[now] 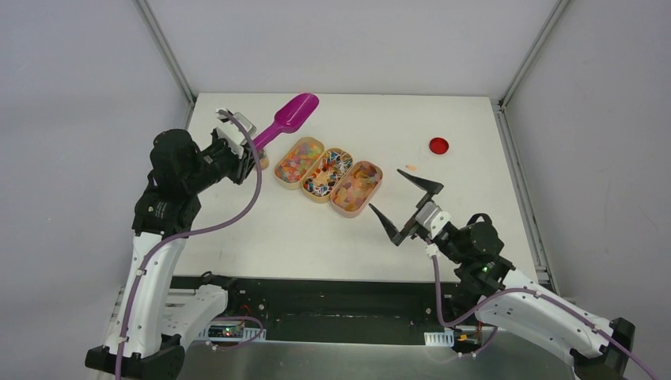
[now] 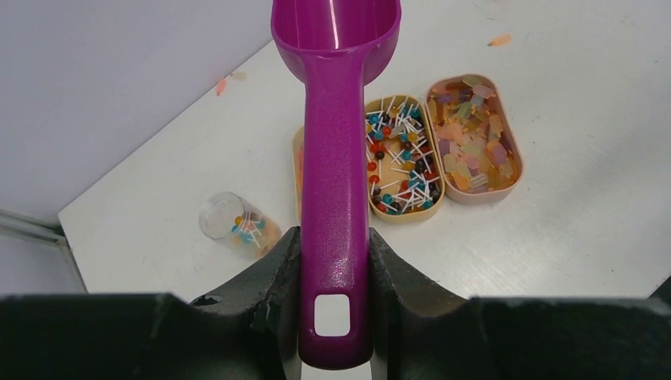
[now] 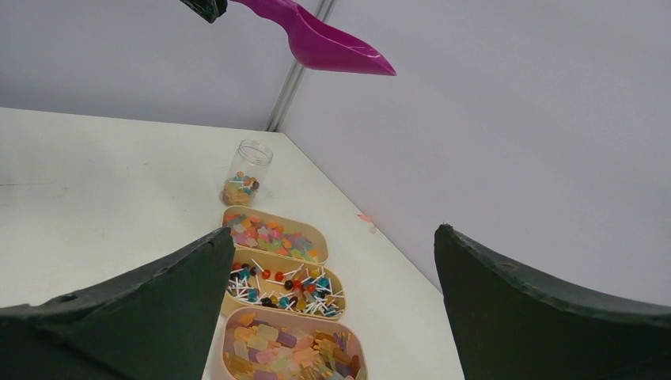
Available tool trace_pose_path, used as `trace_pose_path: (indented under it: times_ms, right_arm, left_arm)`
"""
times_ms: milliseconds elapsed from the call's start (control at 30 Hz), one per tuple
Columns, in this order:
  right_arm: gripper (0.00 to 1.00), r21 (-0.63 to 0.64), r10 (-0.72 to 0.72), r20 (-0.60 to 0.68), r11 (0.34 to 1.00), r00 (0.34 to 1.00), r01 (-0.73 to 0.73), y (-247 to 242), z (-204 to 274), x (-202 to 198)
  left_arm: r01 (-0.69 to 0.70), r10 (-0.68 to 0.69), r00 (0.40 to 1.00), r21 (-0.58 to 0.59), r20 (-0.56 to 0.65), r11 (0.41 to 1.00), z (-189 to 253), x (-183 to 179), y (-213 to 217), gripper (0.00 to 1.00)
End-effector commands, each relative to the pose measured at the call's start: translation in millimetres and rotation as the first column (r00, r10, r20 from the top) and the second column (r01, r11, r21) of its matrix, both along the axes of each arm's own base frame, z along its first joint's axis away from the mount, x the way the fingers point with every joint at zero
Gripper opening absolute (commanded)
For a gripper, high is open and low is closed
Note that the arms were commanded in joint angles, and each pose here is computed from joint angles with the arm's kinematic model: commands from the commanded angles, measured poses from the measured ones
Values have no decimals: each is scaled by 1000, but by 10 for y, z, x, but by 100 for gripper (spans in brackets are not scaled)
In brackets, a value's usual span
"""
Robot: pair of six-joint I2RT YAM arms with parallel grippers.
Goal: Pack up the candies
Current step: Scoop the fake candies from the storage box.
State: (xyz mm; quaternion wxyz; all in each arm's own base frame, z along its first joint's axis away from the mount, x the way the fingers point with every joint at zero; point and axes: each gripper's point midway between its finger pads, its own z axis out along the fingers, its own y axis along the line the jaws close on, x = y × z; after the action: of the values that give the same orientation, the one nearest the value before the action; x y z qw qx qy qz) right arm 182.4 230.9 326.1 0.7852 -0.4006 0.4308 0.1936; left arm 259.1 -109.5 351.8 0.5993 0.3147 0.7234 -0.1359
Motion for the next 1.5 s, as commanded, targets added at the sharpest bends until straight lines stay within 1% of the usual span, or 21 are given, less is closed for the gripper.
trace_pose_path:
  times_ms: [0,100,167,300,400,533,633,733,833,933,1033,1100,1467]
  right_arm:
    - [99,51,-23,-8,998,1000,23,-86,100,0]
    - [99,64,-31,-2,997,1000,31,-123,138,-7]
    - [99,74,-67,-14,995,998,68,-174,157,40]
    - [99,66,-94,-23,993,995,95,-207,144,77]
    - [99,75,-104,-18,992,994,105,-231,161,80]
    - [99,73,-112,-11,991,994,113,-257,214,78]
    - [99,77,-122,-11,990,993,122,-286,234,77]
    - [99,80,-123,-11,989,992,123,-294,232,75]
    - [99,73,-125,-11,989,992,126,-287,218,85]
    - [99,68,-132,-14,989,991,132,-283,213,101]
    - [99,65,-131,-15,989,991,132,-280,202,101]
    - [99,65,-135,-15,989,991,135,-290,193,102]
    - [99,56,-135,-21,989,991,136,-272,136,116]
  left_arm:
    - [86,-85,996,-18,39,996,34,-19,-166,0]
    - [98,-98,995,-12,33,995,-46,-60,-189,0]
    - [105,-104,994,-7,14,994,-133,-63,-208,0]
    - [115,-115,993,19,-14,993,-332,-96,-250,0]
    - [56,-51,993,45,-104,997,-587,-29,-208,0]
    - [6,21,971,115,-237,993,-875,17,-194,0]
    - [-43,97,946,176,-310,983,-1000,35,-157,0]
    - [-71,161,902,231,-401,970,-1133,26,-166,0]
    - [-57,213,842,311,-495,949,-1332,-40,-228,0]
    - [-32,239,790,351,-565,936,-1474,-102,-307,0]
    - [-19,273,757,398,-593,917,-1567,-125,-327,0]
    - [-15,289,747,419,-598,908,-1595,-124,-334,0]
    - [29,283,735,445,-617,895,-1620,-44,-407,0]
